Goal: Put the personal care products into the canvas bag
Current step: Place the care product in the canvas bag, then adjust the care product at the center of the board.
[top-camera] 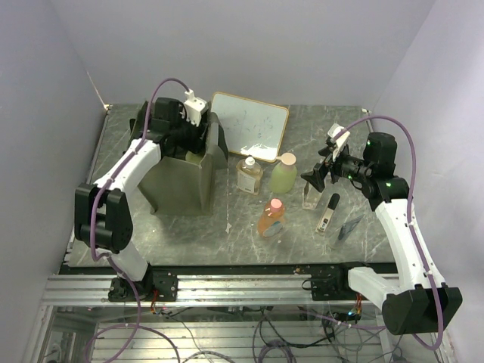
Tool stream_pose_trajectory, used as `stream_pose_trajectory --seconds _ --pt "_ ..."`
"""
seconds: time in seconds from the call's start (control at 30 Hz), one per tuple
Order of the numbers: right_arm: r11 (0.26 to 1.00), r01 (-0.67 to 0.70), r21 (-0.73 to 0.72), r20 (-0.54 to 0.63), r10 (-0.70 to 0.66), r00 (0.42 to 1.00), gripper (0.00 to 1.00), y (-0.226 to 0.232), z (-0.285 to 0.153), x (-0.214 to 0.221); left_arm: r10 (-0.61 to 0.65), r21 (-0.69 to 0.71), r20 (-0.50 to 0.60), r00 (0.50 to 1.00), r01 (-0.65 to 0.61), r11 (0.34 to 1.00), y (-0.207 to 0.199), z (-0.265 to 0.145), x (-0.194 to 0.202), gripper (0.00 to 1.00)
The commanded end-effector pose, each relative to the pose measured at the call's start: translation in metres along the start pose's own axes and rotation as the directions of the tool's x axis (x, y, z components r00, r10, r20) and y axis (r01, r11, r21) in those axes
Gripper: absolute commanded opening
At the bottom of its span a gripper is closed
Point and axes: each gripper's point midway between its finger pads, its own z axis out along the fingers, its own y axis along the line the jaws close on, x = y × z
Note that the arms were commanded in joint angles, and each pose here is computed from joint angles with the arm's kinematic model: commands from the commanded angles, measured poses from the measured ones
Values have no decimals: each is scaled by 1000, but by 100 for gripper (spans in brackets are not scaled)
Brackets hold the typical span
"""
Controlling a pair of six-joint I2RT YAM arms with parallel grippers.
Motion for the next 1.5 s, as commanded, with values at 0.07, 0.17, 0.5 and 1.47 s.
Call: stream_pose_trajectory --seconds 0.07,0.17,0.5,1.47 --pt "1000 4 -18 14 -4 1000 100 4 -1 -2 51 -72 107 993 -43 996 10 -25 -46 69" --pt "1000 0 -26 14 0 1000 100 4 -1 -3 61 -96 109 992 -50 994 13 -33 -50 73" --pt "1000 -10 -14 0 10 1000 100 -1 0 -5 81 -183 161 984 -51 982 18 -76 -75 84" --pt "974 -96 205 30 92 995 100 -49 -12 -13 303 -108 336 892 -283 953 -104 -166 -171 100"
